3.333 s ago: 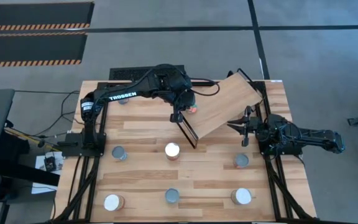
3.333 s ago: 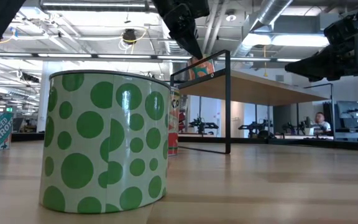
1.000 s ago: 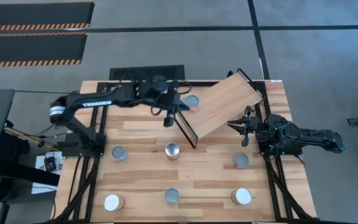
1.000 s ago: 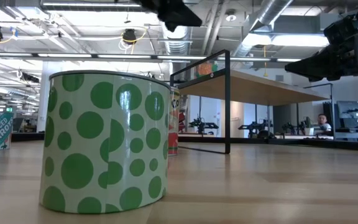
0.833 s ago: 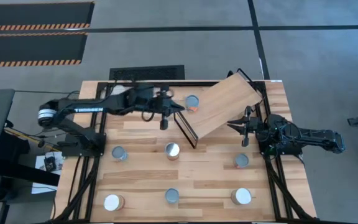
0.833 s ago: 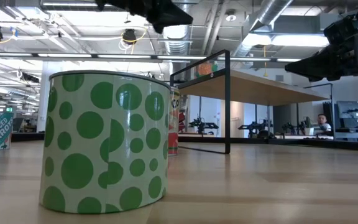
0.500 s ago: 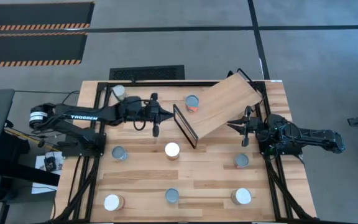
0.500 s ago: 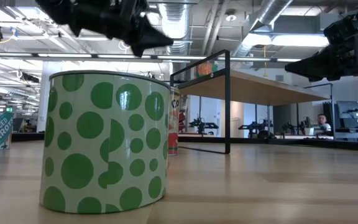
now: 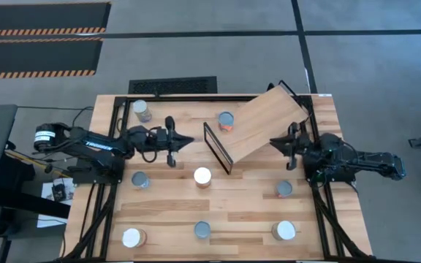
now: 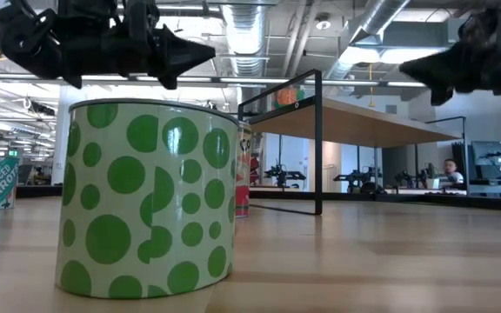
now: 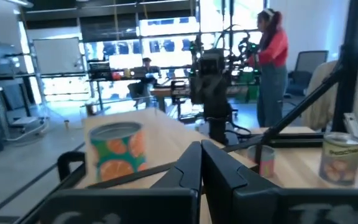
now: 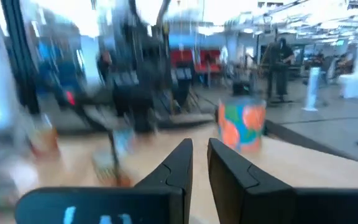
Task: Pick and place cans onto a shelf
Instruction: Put the canned peaches on the shelf
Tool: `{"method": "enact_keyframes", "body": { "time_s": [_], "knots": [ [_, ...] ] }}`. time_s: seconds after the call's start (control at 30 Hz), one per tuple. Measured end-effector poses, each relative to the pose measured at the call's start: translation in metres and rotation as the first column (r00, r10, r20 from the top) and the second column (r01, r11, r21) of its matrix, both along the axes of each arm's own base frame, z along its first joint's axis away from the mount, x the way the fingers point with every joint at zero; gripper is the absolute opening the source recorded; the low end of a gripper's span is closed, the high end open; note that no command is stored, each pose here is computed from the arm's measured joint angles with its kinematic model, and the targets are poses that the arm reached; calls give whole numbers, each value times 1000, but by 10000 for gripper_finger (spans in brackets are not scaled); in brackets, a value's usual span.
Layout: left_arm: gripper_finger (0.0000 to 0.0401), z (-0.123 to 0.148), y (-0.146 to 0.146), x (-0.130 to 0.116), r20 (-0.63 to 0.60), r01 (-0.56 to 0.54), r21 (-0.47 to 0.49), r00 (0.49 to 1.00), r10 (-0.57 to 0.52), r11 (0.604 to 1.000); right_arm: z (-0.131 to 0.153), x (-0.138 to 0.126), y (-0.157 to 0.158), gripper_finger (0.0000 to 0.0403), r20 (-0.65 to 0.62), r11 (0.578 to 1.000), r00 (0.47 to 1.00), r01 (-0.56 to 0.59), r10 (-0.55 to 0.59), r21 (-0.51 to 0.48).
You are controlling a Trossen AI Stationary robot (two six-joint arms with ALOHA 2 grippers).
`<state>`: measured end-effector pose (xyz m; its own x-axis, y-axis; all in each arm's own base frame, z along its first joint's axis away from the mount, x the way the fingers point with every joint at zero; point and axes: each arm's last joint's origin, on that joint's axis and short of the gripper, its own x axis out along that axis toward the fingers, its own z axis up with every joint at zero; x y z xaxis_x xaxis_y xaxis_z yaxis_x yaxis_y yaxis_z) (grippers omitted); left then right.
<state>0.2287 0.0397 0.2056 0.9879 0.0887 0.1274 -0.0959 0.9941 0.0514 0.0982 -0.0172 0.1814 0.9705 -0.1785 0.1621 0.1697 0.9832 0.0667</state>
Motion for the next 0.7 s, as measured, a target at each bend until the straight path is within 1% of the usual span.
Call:
{"method": "enact_keyframes", "body": {
  "time_s": [0.03,0.07,0.13,0.2,0.3,0.37,0.4,0.53,0.6,0.7],
  "knots": [
    [0,-1,1,-1,-3,-7,-1,1000,7,1000,3,0,0,76,39,999,999,-19,17,41],
    [0,-2,2,-2,-5,-13,-1,1000,13,1000,7,-1,1,76,87,998,996,-28,23,56],
    [0,-3,5,-3,-12,-23,-2,1000,23,1000,15,-3,1,76,147,998,989,-34,26,53],
    [0,-4,6,-3,-13,-31,-3,999,31,1000,21,-4,3,73,144,995,988,-67,56,71],
    [0,-3,9,-4,-10,-42,-2,999,42,999,38,-7,10,48,126,986,980,-160,154,43],
    [0,-3,9,-4,-10,-45,-2,999,45,999,42,-4,14,19,24,985,986,-163,162,56],
    [0,-3,9,-4,-11,-45,-2,999,45,999,43,-2,16,12,-36,985,986,-157,160,70],
    [0,-4,9,-4,-14,-44,-1,999,44,999,56,8,28,12,-188,979,969,-137,164,150],
    [0,-4,9,-4,-15,-45,2,999,45,999,57,15,36,7,-277,974,944,-130,179,187],
    [0,-4,9,-4,-15,-45,3,999,45,999,63,28,53,6,-365,961,908,-117,207,252]
  ]
}}
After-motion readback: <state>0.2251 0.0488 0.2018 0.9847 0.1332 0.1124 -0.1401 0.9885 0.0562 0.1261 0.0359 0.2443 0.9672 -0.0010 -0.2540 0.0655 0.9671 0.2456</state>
